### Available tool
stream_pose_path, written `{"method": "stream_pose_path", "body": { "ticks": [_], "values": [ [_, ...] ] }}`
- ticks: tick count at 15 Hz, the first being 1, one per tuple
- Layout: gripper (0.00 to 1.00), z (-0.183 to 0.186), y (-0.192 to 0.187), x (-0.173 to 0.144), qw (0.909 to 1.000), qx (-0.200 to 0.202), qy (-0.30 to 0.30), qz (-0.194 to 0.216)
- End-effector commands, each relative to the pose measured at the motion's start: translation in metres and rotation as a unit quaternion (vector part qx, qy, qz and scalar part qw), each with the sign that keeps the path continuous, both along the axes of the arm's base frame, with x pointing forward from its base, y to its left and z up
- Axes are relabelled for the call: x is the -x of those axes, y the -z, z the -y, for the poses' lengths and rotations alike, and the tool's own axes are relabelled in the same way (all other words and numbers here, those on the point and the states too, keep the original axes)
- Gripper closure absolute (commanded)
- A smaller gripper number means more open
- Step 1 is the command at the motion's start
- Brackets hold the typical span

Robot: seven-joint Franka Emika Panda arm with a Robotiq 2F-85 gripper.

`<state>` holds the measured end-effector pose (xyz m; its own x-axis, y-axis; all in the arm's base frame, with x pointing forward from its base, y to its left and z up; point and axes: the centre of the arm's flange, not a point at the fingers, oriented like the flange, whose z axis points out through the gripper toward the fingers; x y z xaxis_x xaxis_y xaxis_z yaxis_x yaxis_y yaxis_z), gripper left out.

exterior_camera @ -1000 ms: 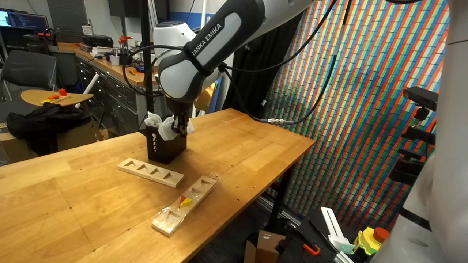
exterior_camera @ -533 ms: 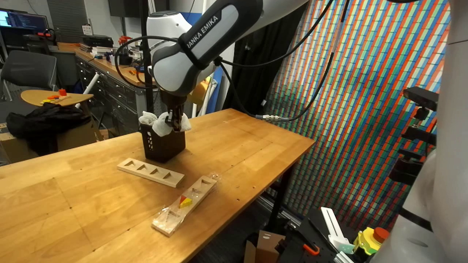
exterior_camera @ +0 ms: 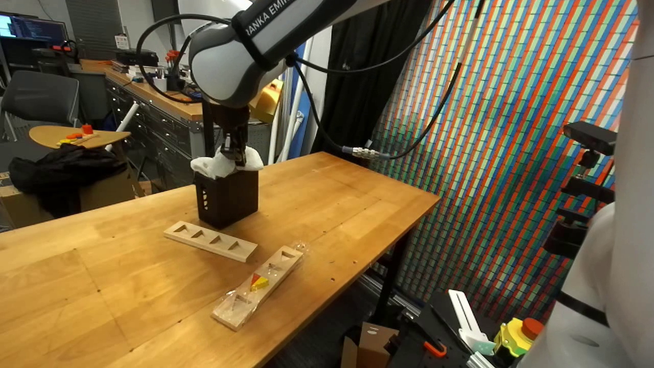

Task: Put the white towel inside the black box

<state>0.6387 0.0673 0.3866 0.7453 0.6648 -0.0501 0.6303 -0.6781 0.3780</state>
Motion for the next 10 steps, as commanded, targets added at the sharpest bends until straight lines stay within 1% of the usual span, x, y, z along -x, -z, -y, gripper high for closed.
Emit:
{"method": "stream_pose_path", "body": {
  "ticks": [1, 5, 10],
  "values": [
    [0.96, -0.006, -0.026, -0.008, 0.9998, 0.021, -0.006, -0.001],
    [0.96, -0.007, -0.032, -0.016, 0.9996, 0.024, -0.007, -0.011],
    [0.96, -0.009, -0.036, -0.039, 0.9994, 0.023, -0.017, -0.016]
  ]
}}
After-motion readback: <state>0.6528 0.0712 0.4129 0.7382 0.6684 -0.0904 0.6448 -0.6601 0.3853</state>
